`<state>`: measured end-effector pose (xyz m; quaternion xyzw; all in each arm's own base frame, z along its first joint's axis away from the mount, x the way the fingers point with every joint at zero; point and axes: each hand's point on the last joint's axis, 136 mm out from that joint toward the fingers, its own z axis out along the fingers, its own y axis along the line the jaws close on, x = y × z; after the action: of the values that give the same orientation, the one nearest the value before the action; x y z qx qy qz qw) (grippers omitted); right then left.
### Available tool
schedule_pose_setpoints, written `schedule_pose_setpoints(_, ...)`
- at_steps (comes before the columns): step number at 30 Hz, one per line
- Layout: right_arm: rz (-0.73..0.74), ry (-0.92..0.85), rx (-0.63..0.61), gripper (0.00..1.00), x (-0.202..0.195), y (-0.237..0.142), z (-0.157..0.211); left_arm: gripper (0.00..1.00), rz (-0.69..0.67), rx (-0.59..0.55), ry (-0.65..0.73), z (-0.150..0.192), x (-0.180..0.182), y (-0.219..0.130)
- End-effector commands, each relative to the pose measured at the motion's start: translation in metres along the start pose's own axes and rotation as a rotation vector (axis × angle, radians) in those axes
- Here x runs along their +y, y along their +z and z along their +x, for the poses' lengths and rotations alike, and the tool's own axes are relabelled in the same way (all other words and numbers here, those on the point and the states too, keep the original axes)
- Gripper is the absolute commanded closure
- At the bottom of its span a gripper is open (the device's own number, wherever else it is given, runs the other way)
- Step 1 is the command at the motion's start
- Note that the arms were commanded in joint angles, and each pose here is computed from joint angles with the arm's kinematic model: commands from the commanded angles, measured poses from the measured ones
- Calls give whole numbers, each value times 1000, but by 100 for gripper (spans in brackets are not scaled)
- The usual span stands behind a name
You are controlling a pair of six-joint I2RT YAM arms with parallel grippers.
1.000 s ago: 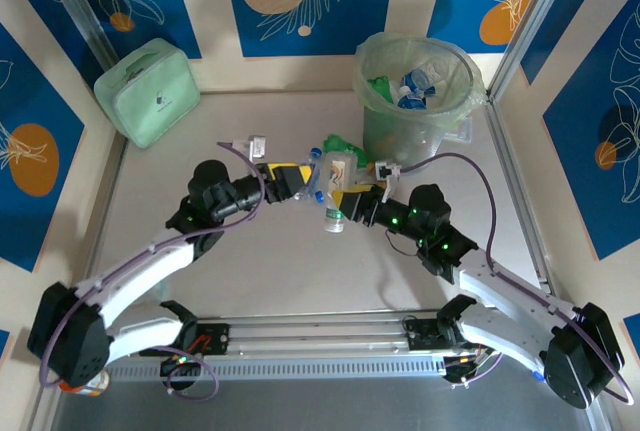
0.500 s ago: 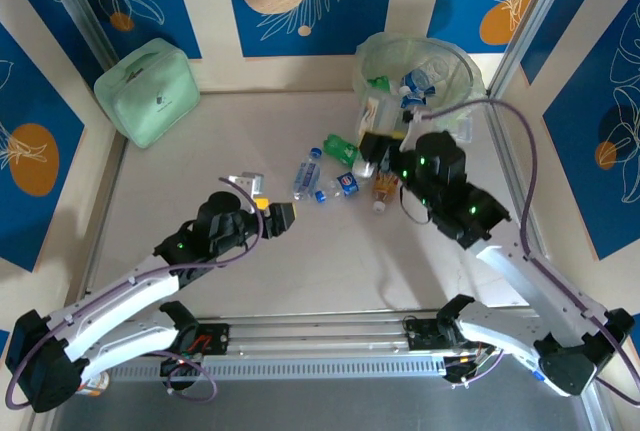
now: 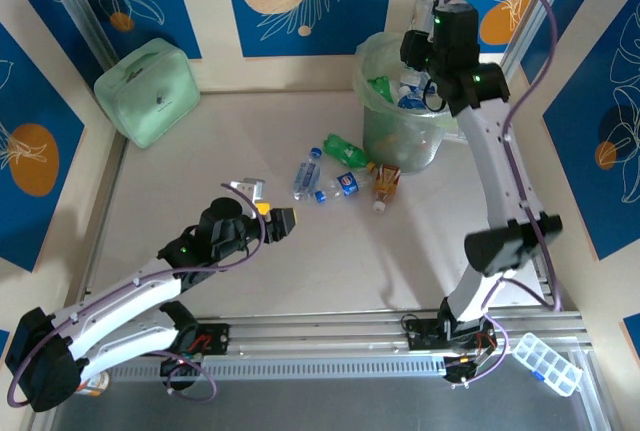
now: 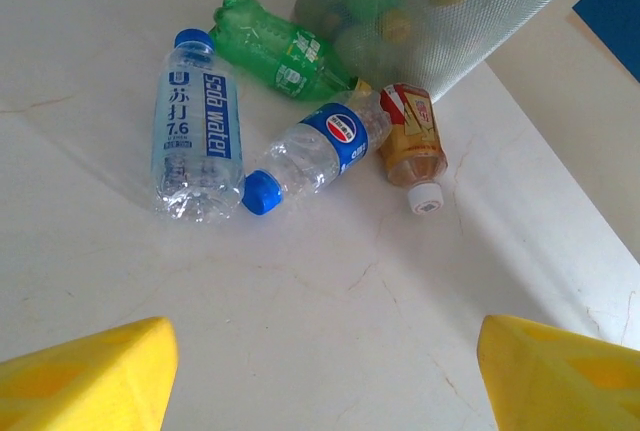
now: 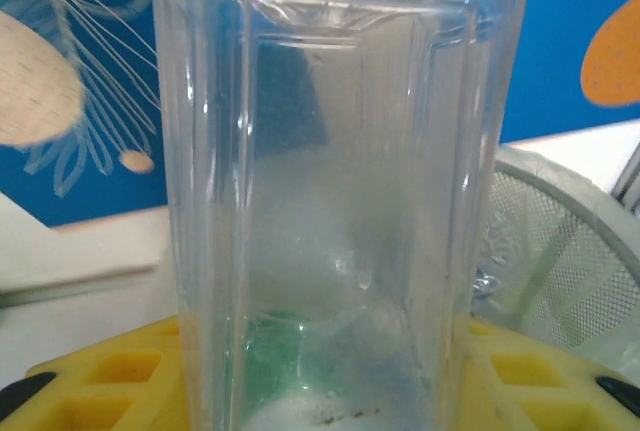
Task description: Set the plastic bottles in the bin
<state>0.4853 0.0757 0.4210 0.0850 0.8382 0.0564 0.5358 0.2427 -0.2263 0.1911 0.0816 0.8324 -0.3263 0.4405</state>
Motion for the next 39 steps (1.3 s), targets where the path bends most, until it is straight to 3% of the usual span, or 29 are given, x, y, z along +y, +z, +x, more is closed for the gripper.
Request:
schedule_pose_setpoints(1,13,-4,185,64,-12,14,29,22,44,-7,-16,0,-9,0)
schedule_pose_setpoints(6,-4,-66,331,61,-10,42,61,22,76,14,-43,4,-14,2)
schedule_pose_setpoints(16,-59,-172,506,54,-2,76,118,22,84,15,-53,4,-16,1)
schedule_pose_setpoints(22,-71,-166,591,39,-1,89,143,20,55,7,-53,4,-10,0)
schedule_pose_setpoints(32,-47,-199,412,15,6,48,88,18,22,-5,-36,1,-5,-1)
schedule_pose_setpoints(39,7,-194,298,15,-3,10,53,16,-12,-30,-21,-3,1,-5)
